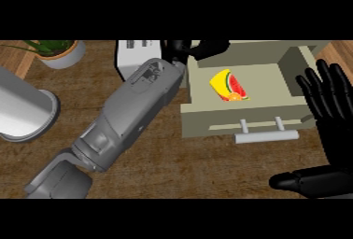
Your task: Pick up the cup, place it into the drawer and close the drawer
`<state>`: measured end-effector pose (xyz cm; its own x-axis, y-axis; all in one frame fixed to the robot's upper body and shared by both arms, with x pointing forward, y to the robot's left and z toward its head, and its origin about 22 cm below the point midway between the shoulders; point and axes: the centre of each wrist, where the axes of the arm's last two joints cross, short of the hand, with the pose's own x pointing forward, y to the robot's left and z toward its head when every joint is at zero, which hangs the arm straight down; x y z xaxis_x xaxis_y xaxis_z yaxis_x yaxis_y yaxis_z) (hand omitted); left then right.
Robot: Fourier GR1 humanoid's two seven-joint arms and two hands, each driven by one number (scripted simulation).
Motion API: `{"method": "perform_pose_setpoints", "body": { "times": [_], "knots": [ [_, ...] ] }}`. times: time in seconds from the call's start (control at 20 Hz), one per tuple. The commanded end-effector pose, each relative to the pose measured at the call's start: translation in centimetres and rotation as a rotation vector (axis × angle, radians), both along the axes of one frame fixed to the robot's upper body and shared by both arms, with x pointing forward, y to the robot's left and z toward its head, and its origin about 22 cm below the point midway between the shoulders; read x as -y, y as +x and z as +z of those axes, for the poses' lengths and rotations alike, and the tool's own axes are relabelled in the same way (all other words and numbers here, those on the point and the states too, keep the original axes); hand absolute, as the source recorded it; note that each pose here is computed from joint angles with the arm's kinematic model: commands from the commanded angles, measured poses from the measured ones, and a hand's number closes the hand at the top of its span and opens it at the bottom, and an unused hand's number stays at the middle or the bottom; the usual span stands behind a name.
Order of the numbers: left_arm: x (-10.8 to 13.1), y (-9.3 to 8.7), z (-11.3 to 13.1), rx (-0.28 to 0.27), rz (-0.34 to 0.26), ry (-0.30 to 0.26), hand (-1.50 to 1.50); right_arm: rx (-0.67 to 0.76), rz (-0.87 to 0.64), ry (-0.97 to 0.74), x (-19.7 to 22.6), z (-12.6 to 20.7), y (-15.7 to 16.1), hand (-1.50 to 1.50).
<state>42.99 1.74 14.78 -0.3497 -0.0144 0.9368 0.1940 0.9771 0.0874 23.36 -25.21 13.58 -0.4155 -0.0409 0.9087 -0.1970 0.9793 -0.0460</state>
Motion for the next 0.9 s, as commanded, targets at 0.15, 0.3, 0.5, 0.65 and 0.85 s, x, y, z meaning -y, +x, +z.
{"method": "perform_pose_setpoints", "body": {
  "times": [0.15, 0.3, 0.5, 0.65, 0.85],
  "knots": [
    [0.2, 0.1, -1.1, -0.016, 0.008, 0.096, 1.50, 0.024, 0.007, 0.021, 0.2, 1.2, 0.6, -1.50],
    [0.5, -0.6, -2.4, -0.025, 0.039, 0.166, 1.50, 0.019, 0.046, 0.026, -1.1, 0.1, 0.2, -1.50],
    [0.0, -0.4, -3.4, -0.012, 0.056, 0.211, -1.50, 0.028, 0.047, 0.014, -0.8, 0.2, 0.4, -1.50],
    [1.2, -0.5, -1.2, -0.016, 0.049, 0.171, -1.50, 0.040, 0.079, 0.031, -0.9, 1.3, 0.3, -1.50],
    [0.9, -0.6, -1.7, 0.011, 0.002, 0.080, -1.50, 0.029, 0.075, 0.069, -2.5, -0.3, 1.0, -1.50]
  ]
}}
